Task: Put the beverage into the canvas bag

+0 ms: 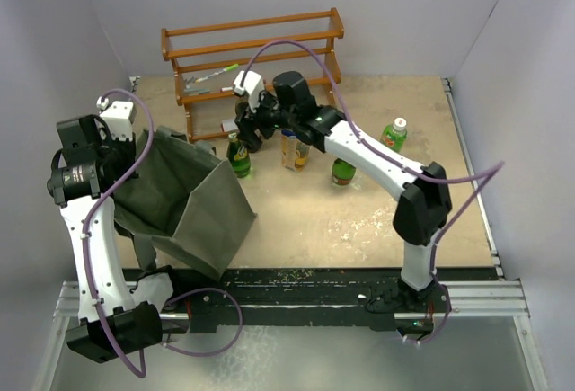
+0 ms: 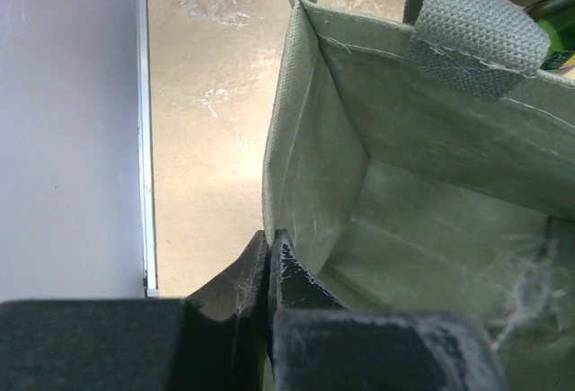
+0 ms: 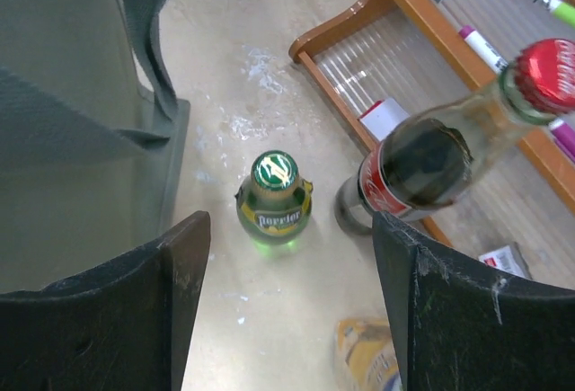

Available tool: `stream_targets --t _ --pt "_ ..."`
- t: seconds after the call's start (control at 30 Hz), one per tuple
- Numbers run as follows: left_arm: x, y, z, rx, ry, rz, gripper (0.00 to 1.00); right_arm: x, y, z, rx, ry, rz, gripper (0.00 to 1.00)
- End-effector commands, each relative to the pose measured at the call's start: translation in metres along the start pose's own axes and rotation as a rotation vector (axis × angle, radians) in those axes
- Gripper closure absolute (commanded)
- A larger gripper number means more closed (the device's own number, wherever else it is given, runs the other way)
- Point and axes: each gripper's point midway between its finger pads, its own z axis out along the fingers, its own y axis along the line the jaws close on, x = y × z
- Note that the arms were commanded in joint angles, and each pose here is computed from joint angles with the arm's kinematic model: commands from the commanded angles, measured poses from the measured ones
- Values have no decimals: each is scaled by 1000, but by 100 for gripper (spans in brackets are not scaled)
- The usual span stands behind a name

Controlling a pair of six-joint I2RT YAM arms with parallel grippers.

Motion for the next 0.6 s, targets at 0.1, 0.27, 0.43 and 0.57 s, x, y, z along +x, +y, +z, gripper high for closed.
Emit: stream_targets --t 0.1,0.27,0.43,0.57 --pt "-12 -4 -9 26 -53 4 100 -14 -4 36 56 -17 18 26" --pt "-12 -8 -11 43 -62 3 100 -2 -1 57 36 12 33 27" --pt "-12 -9 -12 47 -67 4 100 8 1 74 25 28 50 32" --pt "-13 -10 -13 48 -70 3 99 24 6 83 3 70 75 40"
